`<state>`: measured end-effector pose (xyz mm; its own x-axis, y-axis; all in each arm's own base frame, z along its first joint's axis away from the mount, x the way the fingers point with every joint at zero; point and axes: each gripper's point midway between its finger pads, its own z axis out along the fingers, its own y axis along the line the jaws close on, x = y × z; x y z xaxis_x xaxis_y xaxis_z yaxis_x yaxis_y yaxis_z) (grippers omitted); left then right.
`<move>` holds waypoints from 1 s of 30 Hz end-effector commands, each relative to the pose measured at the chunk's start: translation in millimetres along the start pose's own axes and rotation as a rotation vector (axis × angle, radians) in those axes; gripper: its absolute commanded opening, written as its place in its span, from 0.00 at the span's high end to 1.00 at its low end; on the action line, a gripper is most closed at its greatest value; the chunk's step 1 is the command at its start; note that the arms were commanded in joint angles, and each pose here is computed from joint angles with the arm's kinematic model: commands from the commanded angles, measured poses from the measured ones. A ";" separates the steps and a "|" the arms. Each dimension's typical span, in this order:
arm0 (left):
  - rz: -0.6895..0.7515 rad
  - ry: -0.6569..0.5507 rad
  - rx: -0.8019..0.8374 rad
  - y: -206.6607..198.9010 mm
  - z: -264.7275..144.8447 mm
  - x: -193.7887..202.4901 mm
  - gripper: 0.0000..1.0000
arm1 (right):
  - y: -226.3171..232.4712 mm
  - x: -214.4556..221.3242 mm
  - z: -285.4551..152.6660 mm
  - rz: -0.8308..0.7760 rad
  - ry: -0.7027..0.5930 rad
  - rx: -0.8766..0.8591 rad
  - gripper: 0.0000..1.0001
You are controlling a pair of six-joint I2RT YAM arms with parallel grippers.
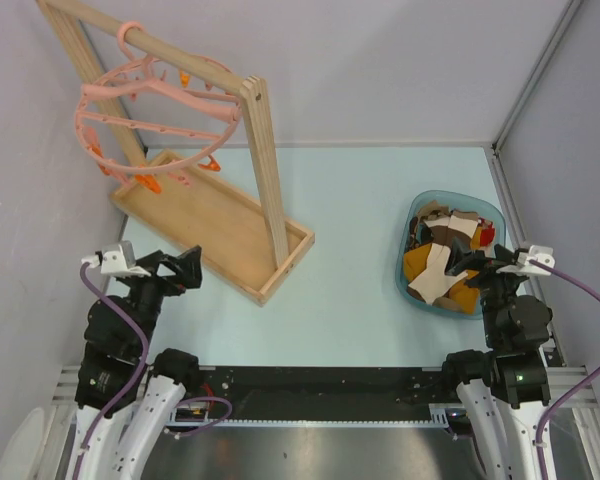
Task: Clip the socks to the hanger
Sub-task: Pick up the clamp from the hanger.
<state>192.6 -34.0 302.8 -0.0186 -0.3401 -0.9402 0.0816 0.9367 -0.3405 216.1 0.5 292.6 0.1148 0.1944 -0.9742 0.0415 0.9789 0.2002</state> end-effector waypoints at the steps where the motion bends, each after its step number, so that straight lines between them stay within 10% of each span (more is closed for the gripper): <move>1: -0.035 -0.010 0.052 -15.7 3.2 -14.8 0.00 | 7.8 -18.1 -1.3 0.002 -0.052 -0.038 0.00; 20: -0.217 0.090 0.053 -56.7 43.2 -58.0 0.00 | 18.4 -9.0 3.9 0.013 -0.009 -0.091 0.00; 30: -0.089 0.114 -0.186 -74.5 78.0 -73.1 0.00 | 16.2 -12.6 0.6 0.008 -0.026 -0.082 0.00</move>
<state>256.3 -113.7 384.9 -0.2217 -0.4209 -0.8796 0.0862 0.8901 -0.4476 220.9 16.6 288.4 0.0756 0.1996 -0.9770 -0.0395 0.9796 0.1971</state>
